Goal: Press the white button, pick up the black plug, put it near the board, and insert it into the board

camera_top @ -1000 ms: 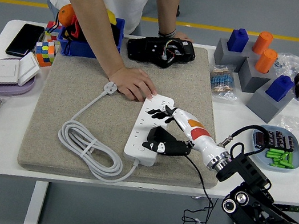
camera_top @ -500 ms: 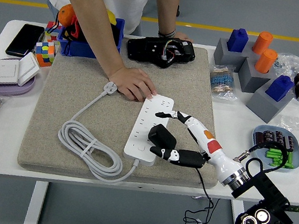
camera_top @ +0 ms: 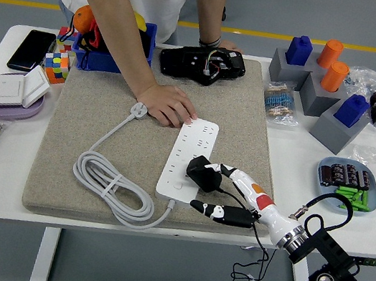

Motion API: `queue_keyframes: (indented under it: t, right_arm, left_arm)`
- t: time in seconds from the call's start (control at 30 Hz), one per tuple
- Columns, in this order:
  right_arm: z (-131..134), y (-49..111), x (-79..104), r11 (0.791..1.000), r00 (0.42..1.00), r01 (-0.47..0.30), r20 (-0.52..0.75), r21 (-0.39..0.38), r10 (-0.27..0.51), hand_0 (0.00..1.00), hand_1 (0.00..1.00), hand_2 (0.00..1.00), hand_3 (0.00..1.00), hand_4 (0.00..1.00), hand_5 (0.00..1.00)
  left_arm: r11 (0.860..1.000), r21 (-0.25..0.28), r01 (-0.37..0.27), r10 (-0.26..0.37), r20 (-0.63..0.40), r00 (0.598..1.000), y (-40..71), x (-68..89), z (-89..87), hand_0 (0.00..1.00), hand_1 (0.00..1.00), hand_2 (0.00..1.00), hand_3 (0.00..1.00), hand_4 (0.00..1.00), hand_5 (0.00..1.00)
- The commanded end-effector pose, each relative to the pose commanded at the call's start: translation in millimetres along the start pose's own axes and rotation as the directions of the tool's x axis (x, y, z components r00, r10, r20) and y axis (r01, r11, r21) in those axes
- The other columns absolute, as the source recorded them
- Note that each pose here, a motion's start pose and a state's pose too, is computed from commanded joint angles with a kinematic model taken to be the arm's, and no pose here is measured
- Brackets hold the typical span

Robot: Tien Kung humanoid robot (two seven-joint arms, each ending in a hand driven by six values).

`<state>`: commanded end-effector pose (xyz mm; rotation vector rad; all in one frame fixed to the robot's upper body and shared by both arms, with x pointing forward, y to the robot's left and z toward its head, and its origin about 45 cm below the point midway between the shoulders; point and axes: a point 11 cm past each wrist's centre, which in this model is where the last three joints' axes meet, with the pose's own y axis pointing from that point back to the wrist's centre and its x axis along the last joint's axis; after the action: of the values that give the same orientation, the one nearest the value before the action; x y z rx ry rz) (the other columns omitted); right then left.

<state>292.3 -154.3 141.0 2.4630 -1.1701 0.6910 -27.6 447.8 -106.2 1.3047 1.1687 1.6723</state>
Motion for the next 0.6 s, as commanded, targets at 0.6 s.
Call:
queue_keyframes:
  t: [0.6]
  right_arm:
    - [-1.7,-5.2,-3.5,1.000,1.000,0.008,-0.011,0.010,-0.008,0.904,0.817,0.776,0.741,0.891,0.663]
  left_arm:
    - [1.000,0.002,0.005,-0.005,-0.005,1.000,0.0,-2.4,-0.9,0.463,0.495,0.520,0.568,0.609,0.246]
